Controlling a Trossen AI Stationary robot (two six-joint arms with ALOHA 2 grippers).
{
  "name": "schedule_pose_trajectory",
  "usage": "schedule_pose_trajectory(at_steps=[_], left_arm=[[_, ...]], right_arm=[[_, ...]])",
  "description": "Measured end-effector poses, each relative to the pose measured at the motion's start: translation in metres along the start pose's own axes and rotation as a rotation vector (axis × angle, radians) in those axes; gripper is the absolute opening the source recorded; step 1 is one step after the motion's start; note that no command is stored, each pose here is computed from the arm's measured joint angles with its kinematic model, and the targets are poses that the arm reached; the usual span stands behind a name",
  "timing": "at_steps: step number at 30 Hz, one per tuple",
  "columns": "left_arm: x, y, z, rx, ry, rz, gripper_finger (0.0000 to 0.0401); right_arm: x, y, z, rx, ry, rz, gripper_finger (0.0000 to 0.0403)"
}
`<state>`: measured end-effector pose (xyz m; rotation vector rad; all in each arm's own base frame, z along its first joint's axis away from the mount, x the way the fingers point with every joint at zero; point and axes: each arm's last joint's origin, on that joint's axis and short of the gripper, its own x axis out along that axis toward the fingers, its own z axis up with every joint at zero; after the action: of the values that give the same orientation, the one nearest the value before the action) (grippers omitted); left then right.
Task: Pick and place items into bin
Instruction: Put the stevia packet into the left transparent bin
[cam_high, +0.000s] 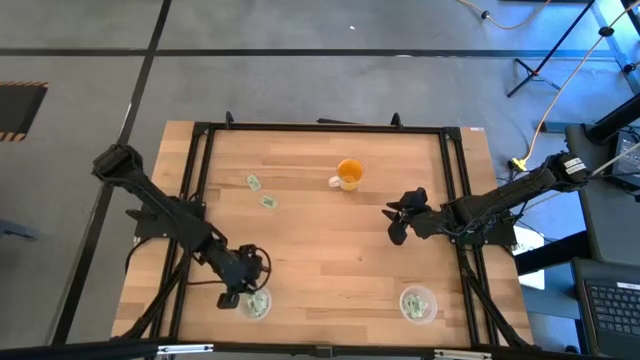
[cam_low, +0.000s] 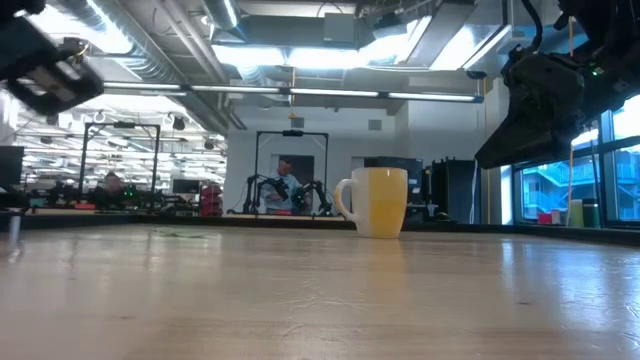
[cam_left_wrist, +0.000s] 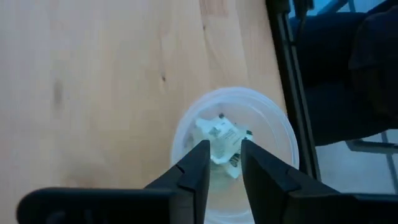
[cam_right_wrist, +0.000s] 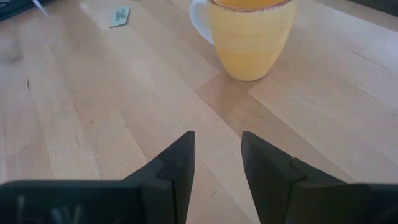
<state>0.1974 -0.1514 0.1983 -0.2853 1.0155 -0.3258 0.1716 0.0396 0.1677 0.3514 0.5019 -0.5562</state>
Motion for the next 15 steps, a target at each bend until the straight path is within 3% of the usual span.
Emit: schedule_pose_trajectory(at_steps=[3,8,12,15], left_arm=[[-0.015,0.010,0.006,0.031,-0.040,0.040,0.0086],[-0.042,0.041,0.015,-0.016,-0.124,0.228,0.0086],[-0.057,0.073,0.019,-0.050,-0.089,0.348,0.0087],[-0.063,0.095,0.022,-0.011,-0.056,0.424,0.0087]], right_arm=[[0.000,0.000,0.000,0.000,0.000,0.000,0.0135],[0.000,0.000,0.000,0.025,0.001,0.000,0.0135],[0.000,0.000,0.000,0.021,0.003,-0.002,0.0135],[0.000,0.000,0.000,0.019,0.005,-0.003,0.0135]])
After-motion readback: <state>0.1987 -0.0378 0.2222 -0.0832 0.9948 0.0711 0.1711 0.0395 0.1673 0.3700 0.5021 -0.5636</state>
